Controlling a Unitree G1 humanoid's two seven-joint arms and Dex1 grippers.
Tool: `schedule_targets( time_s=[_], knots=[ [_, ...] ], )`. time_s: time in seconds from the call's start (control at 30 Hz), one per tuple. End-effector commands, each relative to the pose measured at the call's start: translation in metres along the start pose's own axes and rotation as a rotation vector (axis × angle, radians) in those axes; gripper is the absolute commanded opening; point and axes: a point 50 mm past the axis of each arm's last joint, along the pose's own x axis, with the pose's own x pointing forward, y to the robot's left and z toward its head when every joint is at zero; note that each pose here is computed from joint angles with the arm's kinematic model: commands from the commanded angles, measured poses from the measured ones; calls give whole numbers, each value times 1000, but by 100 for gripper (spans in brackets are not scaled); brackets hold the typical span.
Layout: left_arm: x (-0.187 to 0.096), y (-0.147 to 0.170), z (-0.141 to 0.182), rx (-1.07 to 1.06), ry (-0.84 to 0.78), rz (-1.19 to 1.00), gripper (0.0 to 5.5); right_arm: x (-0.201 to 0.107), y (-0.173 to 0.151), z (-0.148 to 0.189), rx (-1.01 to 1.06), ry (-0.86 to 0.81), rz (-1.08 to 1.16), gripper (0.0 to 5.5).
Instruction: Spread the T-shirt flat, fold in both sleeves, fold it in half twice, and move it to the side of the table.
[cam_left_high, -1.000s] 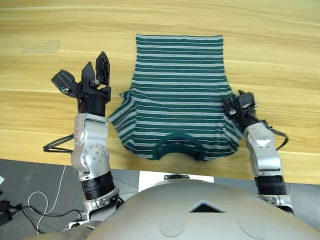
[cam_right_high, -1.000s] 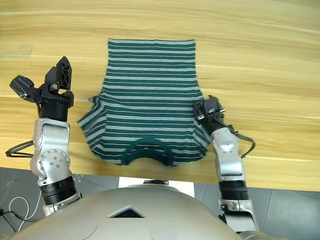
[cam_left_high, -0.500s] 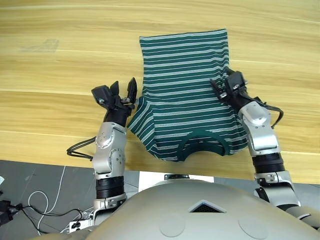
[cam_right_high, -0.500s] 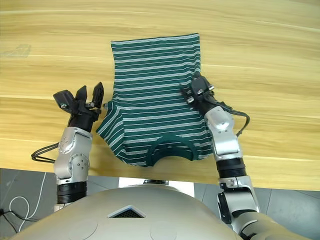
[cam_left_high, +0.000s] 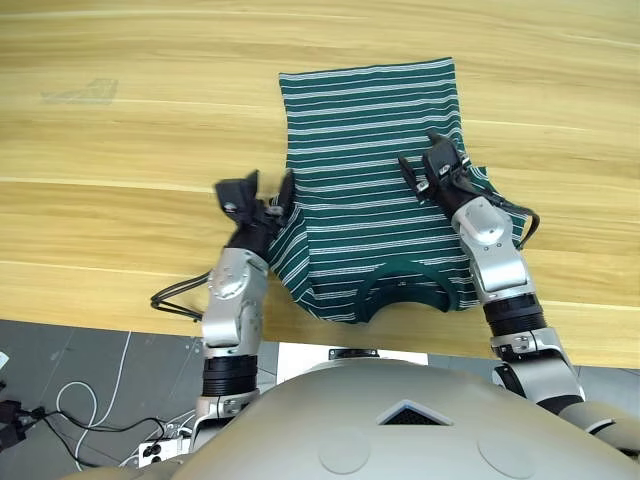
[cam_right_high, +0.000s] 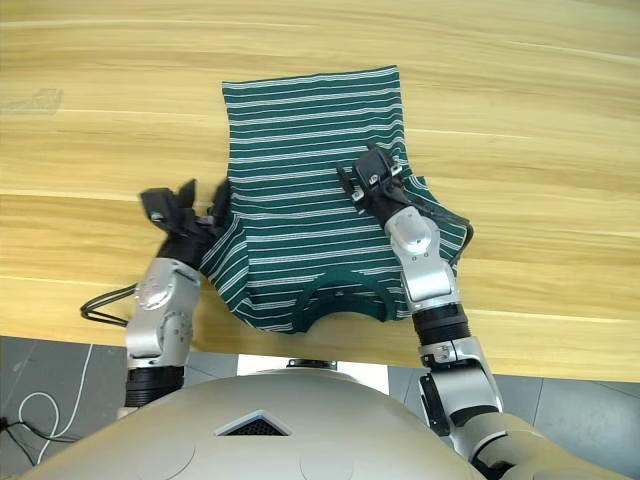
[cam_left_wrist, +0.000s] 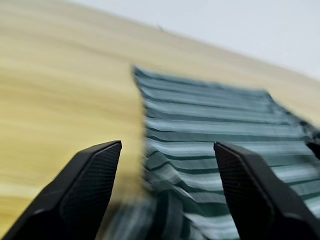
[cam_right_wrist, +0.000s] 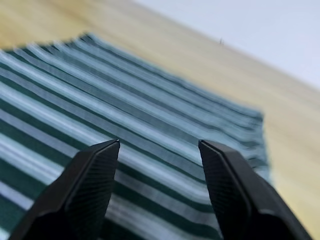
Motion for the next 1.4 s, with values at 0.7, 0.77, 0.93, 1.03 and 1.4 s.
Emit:
schedule_targets(
  time_s=[0.7, 0.77, 0.93, 1.03, 1.4],
  knots=[
    [8, 67, -6, 238, 271, 146, 344, -47, -38, 87, 145, -364, -93, 293],
    [7, 72, -5, 255, 271, 148, 344, -51, -47, 87, 158, -373, -137, 293],
    [21, 83, -1, 296, 252, 162, 344, -50, -54, 86, 187, -373, -181, 293],
    [27, 94, 9, 322, 200, 199, 344, -48, -52, 84, 197, -369, -173, 293],
    [-34, 43, 111, 274, -591, -157, 344, -43, -37, 66, 58, -350, -191, 293]
  ],
)
